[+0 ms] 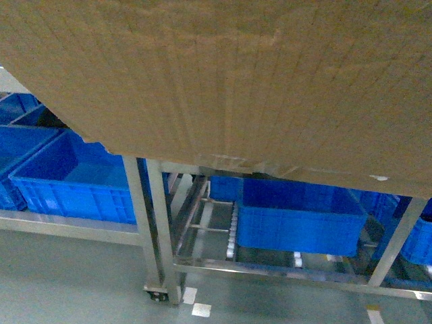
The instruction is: Sort boxes to right shelf from conveyor
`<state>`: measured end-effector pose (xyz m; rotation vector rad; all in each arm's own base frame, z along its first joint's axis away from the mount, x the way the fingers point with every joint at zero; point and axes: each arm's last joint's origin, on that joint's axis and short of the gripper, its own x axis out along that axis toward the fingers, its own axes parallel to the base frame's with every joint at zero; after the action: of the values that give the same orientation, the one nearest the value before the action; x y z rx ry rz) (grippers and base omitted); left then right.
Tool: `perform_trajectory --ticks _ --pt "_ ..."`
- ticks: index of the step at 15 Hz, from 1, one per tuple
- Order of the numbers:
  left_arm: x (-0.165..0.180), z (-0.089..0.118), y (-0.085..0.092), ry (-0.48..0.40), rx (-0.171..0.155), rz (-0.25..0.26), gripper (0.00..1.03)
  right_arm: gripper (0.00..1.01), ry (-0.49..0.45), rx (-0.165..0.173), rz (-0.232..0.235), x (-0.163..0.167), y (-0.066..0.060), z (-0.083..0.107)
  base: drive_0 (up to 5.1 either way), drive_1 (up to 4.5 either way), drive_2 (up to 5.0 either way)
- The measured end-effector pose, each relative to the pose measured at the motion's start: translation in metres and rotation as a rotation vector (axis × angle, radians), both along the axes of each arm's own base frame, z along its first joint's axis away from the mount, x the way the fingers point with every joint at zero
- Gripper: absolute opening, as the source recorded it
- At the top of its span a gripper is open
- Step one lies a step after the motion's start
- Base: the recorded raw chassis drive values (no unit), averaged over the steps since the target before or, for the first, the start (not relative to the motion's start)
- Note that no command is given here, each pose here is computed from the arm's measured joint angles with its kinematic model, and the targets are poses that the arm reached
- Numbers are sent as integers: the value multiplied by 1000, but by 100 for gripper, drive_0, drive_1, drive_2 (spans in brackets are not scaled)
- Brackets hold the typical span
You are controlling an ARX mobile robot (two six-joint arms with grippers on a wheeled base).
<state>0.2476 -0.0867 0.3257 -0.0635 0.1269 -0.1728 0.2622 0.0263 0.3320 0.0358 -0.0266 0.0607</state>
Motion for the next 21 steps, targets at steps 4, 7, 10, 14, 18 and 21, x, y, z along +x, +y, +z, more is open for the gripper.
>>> perform_trajectory --ticks 4,7,10,14,18,21 --pt "0 0 0 -1 0 0 4 3 0 0 0 0 0 0 0 0 0" --pt "0 0 0 0 0 -1 4 3 0 0 0 0 0 0 0 0 0" --pt "0 -1 0 6 2 -1 4 3 5 -1 0 0 0 -1 -3 136 -141" --pt "-1 1 0 -5 -1 0 4 3 -2 0 0 0 0 0 -3 412 -417" --pt "-1 1 0 -4 -1 -1 4 3 -2 0 0 0 0 0 7 422 -407" --pt "-1 1 0 -6 -2 -1 4 3 -2 0 -1 0 0 0 7 341 -327"
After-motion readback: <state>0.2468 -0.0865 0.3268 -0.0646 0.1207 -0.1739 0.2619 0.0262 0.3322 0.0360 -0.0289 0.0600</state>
